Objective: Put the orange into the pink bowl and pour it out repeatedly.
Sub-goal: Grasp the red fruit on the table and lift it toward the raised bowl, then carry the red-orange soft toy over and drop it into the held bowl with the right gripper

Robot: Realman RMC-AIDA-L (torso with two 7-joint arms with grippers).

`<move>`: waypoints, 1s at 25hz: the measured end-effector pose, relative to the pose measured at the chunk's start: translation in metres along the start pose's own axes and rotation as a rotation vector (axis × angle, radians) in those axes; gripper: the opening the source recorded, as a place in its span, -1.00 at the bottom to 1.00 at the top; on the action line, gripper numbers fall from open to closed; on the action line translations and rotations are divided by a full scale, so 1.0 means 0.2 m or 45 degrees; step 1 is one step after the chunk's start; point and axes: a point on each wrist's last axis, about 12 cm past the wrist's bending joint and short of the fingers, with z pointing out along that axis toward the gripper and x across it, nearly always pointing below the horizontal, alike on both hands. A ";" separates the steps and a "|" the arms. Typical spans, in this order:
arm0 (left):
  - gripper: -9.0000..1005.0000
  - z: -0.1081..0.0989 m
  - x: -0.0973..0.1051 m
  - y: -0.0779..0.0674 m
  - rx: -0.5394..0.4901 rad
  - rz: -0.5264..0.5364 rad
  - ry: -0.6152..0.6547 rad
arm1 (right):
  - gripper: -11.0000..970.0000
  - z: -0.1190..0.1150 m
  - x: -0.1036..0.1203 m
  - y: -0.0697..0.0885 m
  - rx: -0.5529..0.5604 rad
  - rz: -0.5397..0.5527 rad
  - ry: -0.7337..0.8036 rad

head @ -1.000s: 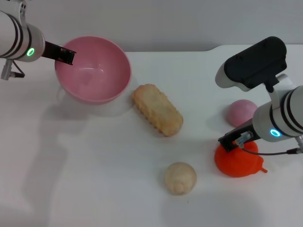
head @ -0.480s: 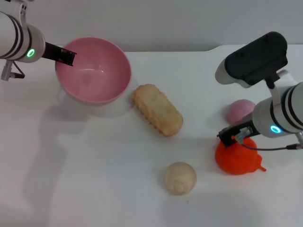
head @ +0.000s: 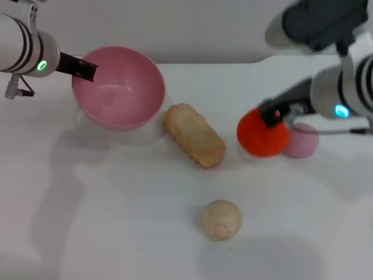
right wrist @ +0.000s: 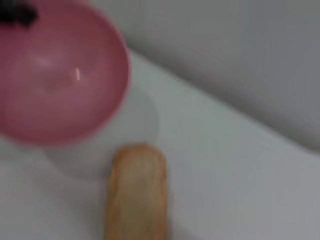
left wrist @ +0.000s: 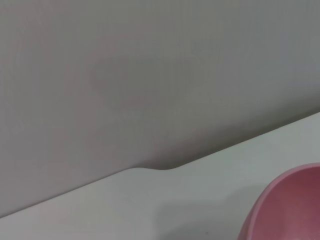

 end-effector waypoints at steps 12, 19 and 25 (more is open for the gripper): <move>-0.90 0.02 -0.05 -0.16 0.110 0.070 0.000 | -0.96 -0.29 -0.29 0.02 0.052 -0.129 -0.367; -0.90 0.01 -0.09 -0.25 0.167 0.121 -0.018 | -0.96 -0.23 -0.36 0.08 0.011 -0.185 -0.402; -0.90 0.00 -0.12 -0.28 0.184 0.135 -0.034 | -0.96 -0.18 -0.36 0.09 -0.044 -0.172 -0.406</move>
